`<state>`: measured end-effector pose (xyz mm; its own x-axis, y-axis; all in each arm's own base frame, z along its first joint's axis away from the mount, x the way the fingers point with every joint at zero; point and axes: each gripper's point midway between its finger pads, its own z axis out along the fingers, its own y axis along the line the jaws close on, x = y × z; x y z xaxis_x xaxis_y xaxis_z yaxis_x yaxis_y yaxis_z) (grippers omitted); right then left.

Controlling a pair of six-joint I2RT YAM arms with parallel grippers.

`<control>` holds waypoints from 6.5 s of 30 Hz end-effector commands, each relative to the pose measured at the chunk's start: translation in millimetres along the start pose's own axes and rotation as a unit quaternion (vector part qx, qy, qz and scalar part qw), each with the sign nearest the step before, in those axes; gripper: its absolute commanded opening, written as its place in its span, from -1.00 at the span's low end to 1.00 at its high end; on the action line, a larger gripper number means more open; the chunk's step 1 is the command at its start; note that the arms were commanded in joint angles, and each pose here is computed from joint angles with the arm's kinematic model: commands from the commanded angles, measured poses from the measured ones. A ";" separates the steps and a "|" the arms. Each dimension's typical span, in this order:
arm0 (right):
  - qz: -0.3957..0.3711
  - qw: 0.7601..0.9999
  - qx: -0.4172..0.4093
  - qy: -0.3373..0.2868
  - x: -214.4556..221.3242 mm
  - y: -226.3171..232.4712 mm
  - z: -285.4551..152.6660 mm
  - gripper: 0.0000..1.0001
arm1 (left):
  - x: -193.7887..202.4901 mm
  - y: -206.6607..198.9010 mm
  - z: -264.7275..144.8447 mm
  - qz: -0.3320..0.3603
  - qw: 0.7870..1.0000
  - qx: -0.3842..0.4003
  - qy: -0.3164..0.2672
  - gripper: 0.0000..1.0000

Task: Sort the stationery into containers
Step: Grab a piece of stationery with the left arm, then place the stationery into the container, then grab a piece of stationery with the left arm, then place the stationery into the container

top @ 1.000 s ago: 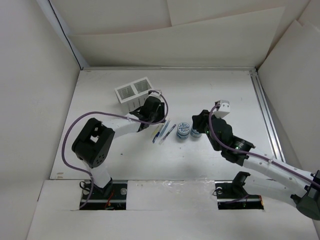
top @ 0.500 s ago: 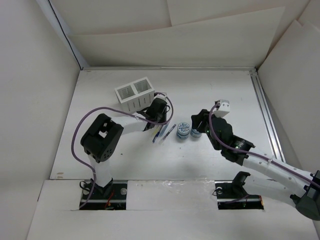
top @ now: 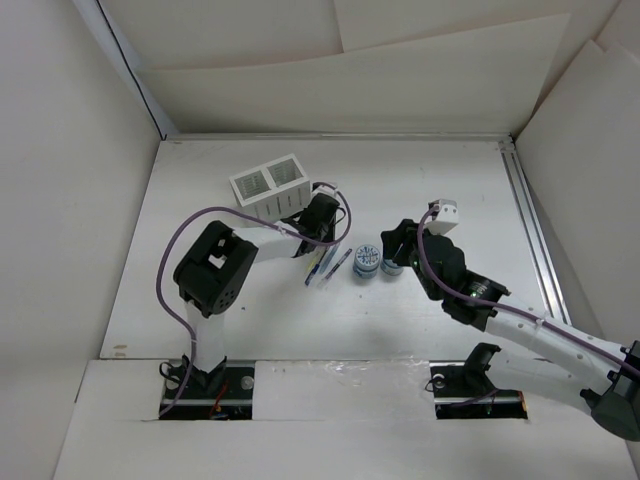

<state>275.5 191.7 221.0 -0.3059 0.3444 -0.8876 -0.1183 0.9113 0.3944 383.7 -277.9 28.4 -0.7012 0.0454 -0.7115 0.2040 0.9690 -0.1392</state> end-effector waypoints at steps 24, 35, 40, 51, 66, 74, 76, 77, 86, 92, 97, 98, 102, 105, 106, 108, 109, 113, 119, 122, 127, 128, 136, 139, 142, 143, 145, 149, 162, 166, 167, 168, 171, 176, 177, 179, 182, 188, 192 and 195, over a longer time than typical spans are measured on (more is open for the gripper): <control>0.020 0.999 -0.018 -0.026 -19.7 9.8 -2.5 0.33 | -46.9 16.5 -15.2 0.010 0.996 -0.062 -0.061 -1.00; 0.017 0.999 -0.016 -0.023 -15.8 7.7 -2.1 0.33 | -169.4 16.0 -93.1 -0.064 0.979 -0.033 -0.188 -1.00; 0.017 0.999 -0.016 -0.023 -15.0 8.5 -0.4 0.33 | -250.3 38.2 -134.5 -0.128 0.946 -0.028 -0.297 -1.00; 0.017 0.999 -0.016 -0.023 -14.2 9.3 1.4 0.33 | -323.7 109.4 -131.6 -0.172 0.891 -0.122 -0.401 -1.00; 0.009 1.000 -0.016 -0.013 -7.8 8.9 7.0 0.33 | -330.2 128.7 -60.2 -0.126 0.897 -0.170 -0.388 -1.00; 0.008 1.000 -0.016 -0.013 -7.8 8.9 7.0 0.33 | -305.8 136.6 -42.6 -0.107 0.905 -0.188 -0.367 -0.96; 0.011 1.000 -0.018 -0.017 -10.4 9.4 5.4 0.33 | -300.8 135.6 -47.4 -0.117 0.904 -0.178 -0.371 -0.85; 0.011 1.000 -0.018 -0.017 -10.4 9.4 5.4 0.33 | -289.0 136.0 -43.0 -0.116 0.908 -0.175 -0.362 -0.77; 0.011 1.000 -0.018 -0.017 -10.4 9.4 5.4 0.33 | -287.9 110.4 -93.8 -0.145 0.903 -0.120 -0.386 0.02; 0.013 1.000 -0.020 -0.020 -11.8 8.2 2.6 0.33 | -290.3 76.4 -158.3 -0.160 0.897 -0.043 -0.410 -0.12; 0.013 1.000 -0.020 -0.020 -11.8 8.2 2.6 0.35 | -251.7 41.7 -164.7 -0.172 0.917 0.040 -0.357 -0.47; 0.013 1.000 -0.020 -0.020 -11.8 8.2 2.6 0.29 | -234.5 29.1 -156.9 -0.163 0.929 0.049 -0.327 -0.52; 0.012 0.999 -0.011 -0.030 -16.8 4.4 1.6 -0.56 | -162.2 -19.9 -127.4 -0.126 0.962 0.107 -0.218 -0.70; 0.011 0.999 -0.004 -0.033 -18.3 1.1 0.1 -0.71 | -109.9 -41.8 -106.9 -0.094 0.978 0.110 -0.150 -0.75; 0.016 0.999 0.000 -0.035 -19.2 0.1 0.2 -0.71 | -93.2 -44.5 -100.8 -0.091 0.982 0.107 -0.129 -0.79; 0.013 0.999 0.006 -0.034 -18.3 -2.5 0.2 -0.64 | -65.5 -53.4 -90.8 -0.084 0.986 0.109 -0.095 -0.79; 0.013 0.999 0.006 -0.034 -18.3 -2.6 0.2 -0.55 | -54.5 -49.7 -85.1 -0.081 0.988 0.102 -0.083 -0.79; 0.008 1.000 0.010 -0.028 -14.0 -4.3 1.6 -0.25 | -27.5 -50.9 -66.1 -0.086 0.990 0.098 -0.052 -0.75; 0.006 1.000 0.016 -0.026 -13.7 -5.7 5.6 -0.06 | -14.8 -58.5 -41.0 -0.072 0.994 0.074 -0.030 -0.78; 0.006 1.000 0.012 -0.024 -12.8 -4.3 5.5 -0.03 | -10.1 -50.5 -37.2 -0.069 0.996 0.053 -0.027 -0.78; 0.006 1.000 0.008 -0.021 -11.8 -2.7 5.3 -0.01 | -3.7 -38.4 -34.3 -0.067 0.997 0.028 -0.030 -0.70; 0.006 1.000 0.008 -0.021 -11.8 -2.7 5.3 -0.01 | -3.7 -38.4 -34.3 -0.067 0.997 0.028 -0.030 -0.68; 0.006 1.000 -0.001 -0.015 -11.1 2.0 6.2 0.01 | 11.3 -38.2 -22.6 -0.046 0.999 0.010 -0.019 -0.60; 0.006 1.000 -0.005 -0.013 -10.1 3.6 6.0 0.01 | 12.1 -39.3 -18.4 -0.044 0.999 0.008 -0.015 -0.53; 0.006 1.000 -0.005 -0.012 -10.1 3.6 6.0 0.01 | 11.2 -38.9 -15.8 -0.044 0.999 0.003 -0.017 -0.51; 0.006 1.000 -0.005 -0.012 -10.1 3.6 6.0 0.01 | 11.2 -38.9 -15.8 -0.044 0.999 0.003 -0.017 -0.56; 0.009 1.000 -0.008 -0.016 -13.1 4.2 4.2 0.01 | 14.5 -32.8 -13.3 -0.036 0.999 -0.011 -0.015 -0.71; 0.009 1.000 -0.008 -0.016 -13.1 4.2 4.2 0.01 | 13.4 -29.4 -14.8 -0.027 0.999 -0.028 -0.020 -0.97; 0.019 0.999 -0.009 -0.026 -18.8 2.6 -0.6 0.30 | -88.4 -32.0 -91.6 -0.076 0.988 0.009 -0.137 -1.00; 0.016 1.000 -0.010 -0.020 -15.0 3.4 1.1 0.32 | -174.1 -20.1 -138.1 -0.117 0.964 0.031 -0.237 -1.00; 0.016 1.000 -0.010 -0.020 -15.0 3.4 1.1 0.32 | -191.2 -9.5 -142.7 -0.130 0.958 0.022 -0.256 -1.00; 0.014 1.000 -0.008 -0.017 -12.4 2.9 2.7 0.32 | -218.9 -7.8 -157.5 -0.140 0.947 0.024 -0.289 -1.00; 0.014 1.000 -0.008 -0.017 -12.4 2.9 2.7 0.32 | -258.2 21.5 -165.5 -0.151 0.931 -0.016 -0.333 -1.00; 0.016 1.000 -0.014 -0.018 -14.1 4.8 0.9 0.32 | -318.8 67.6 -166.1 -0.167 0.907 -0.069 -0.381 -1.00; 0.016 1.000 -0.014 -0.018 -14.1 4.8 0.9 0.32 | -325.1 75.7 -162.2 -0.171 0.904 -0.077 -0.384 -1.00; 0.016 1.000 -0.014 -0.018 -14.1 4.8 0.9 0.32 | -339.2 98.3 -149.1 -0.166 0.899 -0.101 -0.393 -1.00; 0.016 1.000 -0.014 -0.018 -14.1 4.8 0.9 0.32 | -350.5 114.7 -130.8 -0.159 0.893 -0.118 -0.404 -1.00; 0.016 1.000 -0.014 -0.018 -14.1 4.8 0.9 0.32 | -348.9 127.3 -93.7 -0.115 0.896 -0.155 -0.401 -1.00; 0.019 0.999 -0.016 -0.021 -15.9 6.0 1.1 0.32 | -345.9 130.3 -78.7 -0.103 0.895 -0.165 -0.402 -1.00; 0.016 1.000 -0.014 -0.018 -13.3 5.6 2.6 0.32 | -346.9 132.0 -76.6 -0.102 0.891 -0.170 -0.407 -1.00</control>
<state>278.5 191.0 223.9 -0.2997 0.3522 -0.8866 -0.1260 0.9066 0.4027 597.1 -150.3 242.1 -0.1182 -0.1682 -0.9786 -0.1936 0.9705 -0.1435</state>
